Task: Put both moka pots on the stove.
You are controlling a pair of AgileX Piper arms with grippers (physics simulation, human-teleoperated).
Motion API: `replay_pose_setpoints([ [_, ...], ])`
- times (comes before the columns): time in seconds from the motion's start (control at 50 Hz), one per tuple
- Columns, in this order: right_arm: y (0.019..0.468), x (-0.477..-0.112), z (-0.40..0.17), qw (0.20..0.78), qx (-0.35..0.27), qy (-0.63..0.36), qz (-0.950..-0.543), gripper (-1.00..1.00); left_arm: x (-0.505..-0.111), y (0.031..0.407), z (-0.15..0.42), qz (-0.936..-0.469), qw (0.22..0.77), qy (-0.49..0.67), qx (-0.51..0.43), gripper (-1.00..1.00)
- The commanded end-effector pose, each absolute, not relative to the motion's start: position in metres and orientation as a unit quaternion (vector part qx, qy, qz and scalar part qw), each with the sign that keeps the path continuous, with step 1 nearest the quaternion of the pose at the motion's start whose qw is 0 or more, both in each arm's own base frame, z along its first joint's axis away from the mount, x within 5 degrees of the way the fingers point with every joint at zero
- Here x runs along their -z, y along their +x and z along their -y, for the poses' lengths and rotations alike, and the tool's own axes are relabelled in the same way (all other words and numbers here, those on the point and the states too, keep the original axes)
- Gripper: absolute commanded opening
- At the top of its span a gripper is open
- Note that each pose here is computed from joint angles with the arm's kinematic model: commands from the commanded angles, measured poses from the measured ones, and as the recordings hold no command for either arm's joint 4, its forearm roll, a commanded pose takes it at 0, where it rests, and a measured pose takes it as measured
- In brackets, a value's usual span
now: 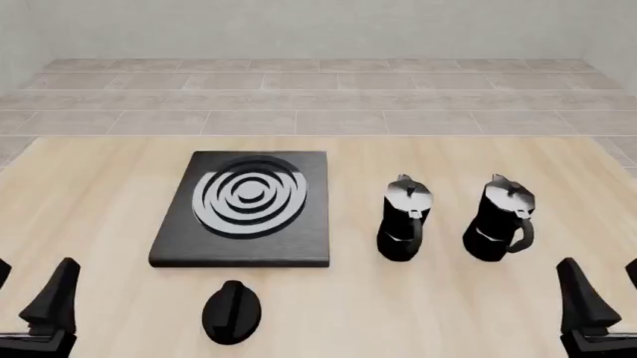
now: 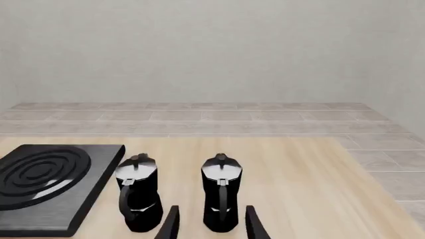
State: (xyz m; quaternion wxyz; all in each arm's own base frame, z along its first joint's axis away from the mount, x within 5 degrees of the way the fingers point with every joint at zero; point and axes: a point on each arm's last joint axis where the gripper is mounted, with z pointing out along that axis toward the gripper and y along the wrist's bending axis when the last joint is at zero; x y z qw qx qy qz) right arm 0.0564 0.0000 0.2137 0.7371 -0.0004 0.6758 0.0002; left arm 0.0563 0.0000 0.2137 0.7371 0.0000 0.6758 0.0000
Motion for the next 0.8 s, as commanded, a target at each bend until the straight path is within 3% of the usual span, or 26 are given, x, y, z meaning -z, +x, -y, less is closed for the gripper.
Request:
replay_pose_setpoints([
  [0.02, 0.057, -0.215, 0.0, 0.737, 0.0, 0.0, -0.676, 1.0, -0.214, 0.057, 0.0, -0.676, 0.737, 0.0, 0.0, 1.0],
  [0.5, 0.057, -0.214, 0.0, 0.736, 0.0, 0.0, -0.676, 1.0, -0.214, 0.058, 0.001, -0.678, 0.735, 0.005, 0.001, 1.0],
  [0.56, 0.057, -0.214, 0.0, 0.736, 0.0, 0.0, -0.676, 1.0, -0.211, 0.076, 0.002, -0.72, 0.692, -0.013, 0.035, 1.0],
  [0.8, 0.057, -0.214, 0.0, 0.736, 0.001, -0.001, -0.676, 1.0, -0.285, 0.079, 0.012, -0.724, 0.685, 0.033, 0.074, 1.0],
])
